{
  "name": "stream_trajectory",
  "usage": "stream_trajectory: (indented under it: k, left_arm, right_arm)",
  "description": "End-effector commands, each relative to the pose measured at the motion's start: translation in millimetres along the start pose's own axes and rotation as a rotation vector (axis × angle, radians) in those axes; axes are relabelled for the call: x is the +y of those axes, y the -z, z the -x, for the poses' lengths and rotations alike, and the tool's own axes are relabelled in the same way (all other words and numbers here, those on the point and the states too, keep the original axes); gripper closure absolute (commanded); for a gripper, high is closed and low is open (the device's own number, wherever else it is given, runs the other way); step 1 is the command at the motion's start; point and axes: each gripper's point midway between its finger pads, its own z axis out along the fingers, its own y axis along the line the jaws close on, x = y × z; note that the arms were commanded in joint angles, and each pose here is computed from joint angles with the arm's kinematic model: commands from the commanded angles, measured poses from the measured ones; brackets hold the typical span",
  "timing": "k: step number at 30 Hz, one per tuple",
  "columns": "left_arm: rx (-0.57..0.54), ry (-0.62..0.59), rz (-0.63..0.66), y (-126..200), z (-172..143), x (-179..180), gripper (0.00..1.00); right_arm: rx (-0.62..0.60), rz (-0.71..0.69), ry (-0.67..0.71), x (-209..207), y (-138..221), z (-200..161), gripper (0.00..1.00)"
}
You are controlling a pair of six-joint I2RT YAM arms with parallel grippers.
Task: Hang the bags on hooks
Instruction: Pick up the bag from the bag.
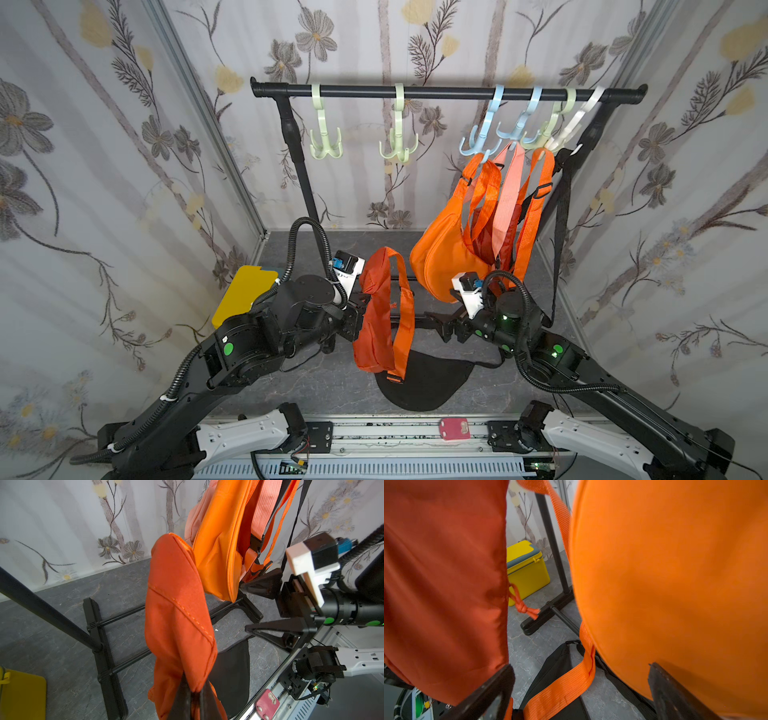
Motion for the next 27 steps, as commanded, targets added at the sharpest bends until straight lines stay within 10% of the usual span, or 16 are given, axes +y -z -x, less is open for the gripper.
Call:
stream_trajectory:
  k: [1,18,20,22,27]
  left_arm:
    - [-0.025,-0.025,-0.016,8,-1,1,1.0]
    - [-0.114,0.006,-0.06,36,2,4,1.0]
    - [-0.116,0.003,-0.062,37,1,4,1.0]
    - [-0.12,0.001,-0.045,38,1,8,1.0]
    - [-0.189,0.037,0.052,51,6,29,1.0]
  right_arm:
    - [-0.084,-0.056,0.057,-5,-14,21,0.0]
    - [-0.001,0.039,0.016,8,-110,-17,0.03]
    - [0.002,0.07,0.002,14,-116,-20,0.35]
    - [-0.009,0.092,-0.025,18,-116,-16,1.0]
    - [-0.086,0.118,-0.074,26,-86,14,1.0]
